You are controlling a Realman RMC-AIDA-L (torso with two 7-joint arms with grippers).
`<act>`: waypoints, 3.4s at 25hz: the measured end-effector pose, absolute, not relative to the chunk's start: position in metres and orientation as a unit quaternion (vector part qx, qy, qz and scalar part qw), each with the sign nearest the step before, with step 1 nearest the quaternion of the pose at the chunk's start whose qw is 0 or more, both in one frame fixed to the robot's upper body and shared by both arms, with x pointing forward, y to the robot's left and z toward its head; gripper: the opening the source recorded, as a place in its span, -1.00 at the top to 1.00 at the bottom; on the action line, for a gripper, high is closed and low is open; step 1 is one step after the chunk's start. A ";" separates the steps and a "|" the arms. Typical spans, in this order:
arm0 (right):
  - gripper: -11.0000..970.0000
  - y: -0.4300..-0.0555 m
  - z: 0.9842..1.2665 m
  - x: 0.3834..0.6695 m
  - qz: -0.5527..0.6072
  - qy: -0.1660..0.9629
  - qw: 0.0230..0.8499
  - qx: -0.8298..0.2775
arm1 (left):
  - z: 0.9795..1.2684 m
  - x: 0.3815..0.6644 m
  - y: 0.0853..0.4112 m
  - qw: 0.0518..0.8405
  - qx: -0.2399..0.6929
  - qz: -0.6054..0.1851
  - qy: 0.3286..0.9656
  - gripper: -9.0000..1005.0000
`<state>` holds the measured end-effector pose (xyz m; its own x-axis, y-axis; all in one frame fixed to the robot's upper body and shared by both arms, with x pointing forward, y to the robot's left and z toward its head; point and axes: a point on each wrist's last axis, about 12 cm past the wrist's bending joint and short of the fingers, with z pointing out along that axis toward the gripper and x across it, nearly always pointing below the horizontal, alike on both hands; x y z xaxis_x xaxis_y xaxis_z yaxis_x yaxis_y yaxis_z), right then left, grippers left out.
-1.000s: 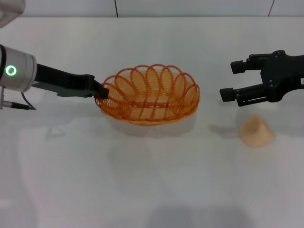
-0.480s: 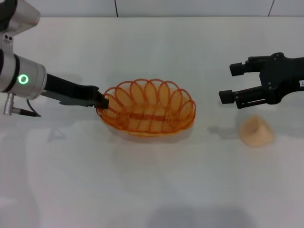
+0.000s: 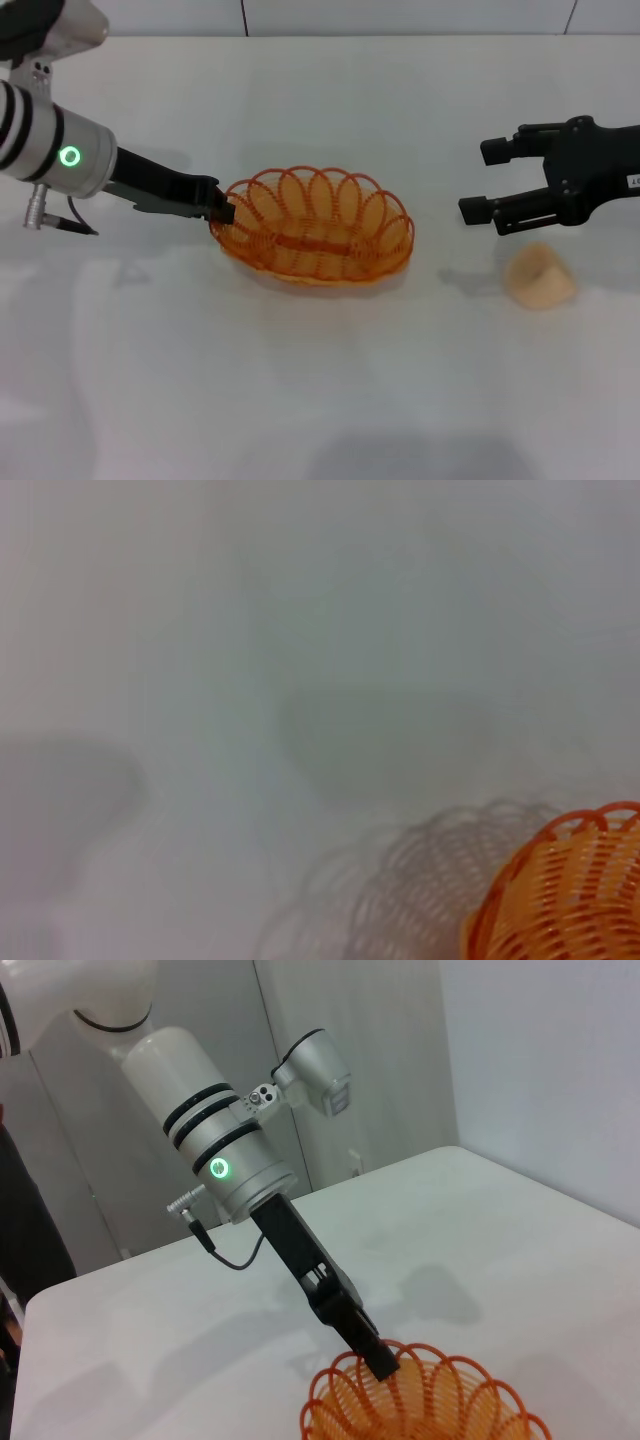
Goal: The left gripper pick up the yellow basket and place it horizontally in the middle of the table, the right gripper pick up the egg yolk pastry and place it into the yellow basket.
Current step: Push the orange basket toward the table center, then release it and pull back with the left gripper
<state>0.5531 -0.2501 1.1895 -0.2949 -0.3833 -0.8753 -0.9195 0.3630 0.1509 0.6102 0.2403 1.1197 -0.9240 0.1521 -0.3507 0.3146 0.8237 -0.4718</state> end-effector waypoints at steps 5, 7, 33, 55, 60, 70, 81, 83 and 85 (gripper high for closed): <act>-0.74 -0.250 1.188 0.554 0.342 0.727 0.392 -0.448 | 1.118 0.612 0.235 0.156 0.124 -0.261 0.944 0.83; -0.74 -0.250 1.188 0.555 0.342 0.727 0.392 -0.448 | 1.118 0.613 0.235 0.160 0.121 -0.261 0.944 0.83; -0.73 -0.252 1.186 0.556 0.342 0.727 0.393 -0.448 | 1.106 0.618 0.225 0.183 0.097 -0.278 0.938 0.83; -0.73 -0.250 1.188 0.556 0.344 0.724 0.391 -0.453 | 1.100 0.617 0.219 0.184 0.098 -0.283 0.936 0.82; -0.73 -0.249 1.189 0.557 0.344 0.723 0.391 -0.454 | 1.100 0.617 0.218 0.185 0.099 -0.283 0.936 0.81; -0.73 -0.248 1.189 0.557 0.344 0.722 0.391 -0.455 | 1.103 0.618 0.215 0.183 0.106 -0.286 0.935 0.81; -0.72 -0.249 1.189 0.558 0.344 0.723 0.393 -0.453 | 1.112 0.622 0.225 0.214 0.102 -0.286 0.929 0.04; -0.72 -0.249 1.189 0.558 0.344 0.724 0.393 -0.451 | 1.120 0.624 0.235 0.235 0.103 -0.276 0.926 -0.10; -0.72 -0.249 1.188 0.558 0.344 0.725 0.392 -0.449 | 1.127 0.626 0.246 0.256 0.101 -0.268 0.923 -0.17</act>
<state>0.5579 -0.2494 1.1885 -0.2890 -0.3813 -0.8781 -0.9213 0.3599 0.1470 0.6257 0.2458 1.1269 -0.8487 0.0494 -0.5266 0.3239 0.8355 -0.4438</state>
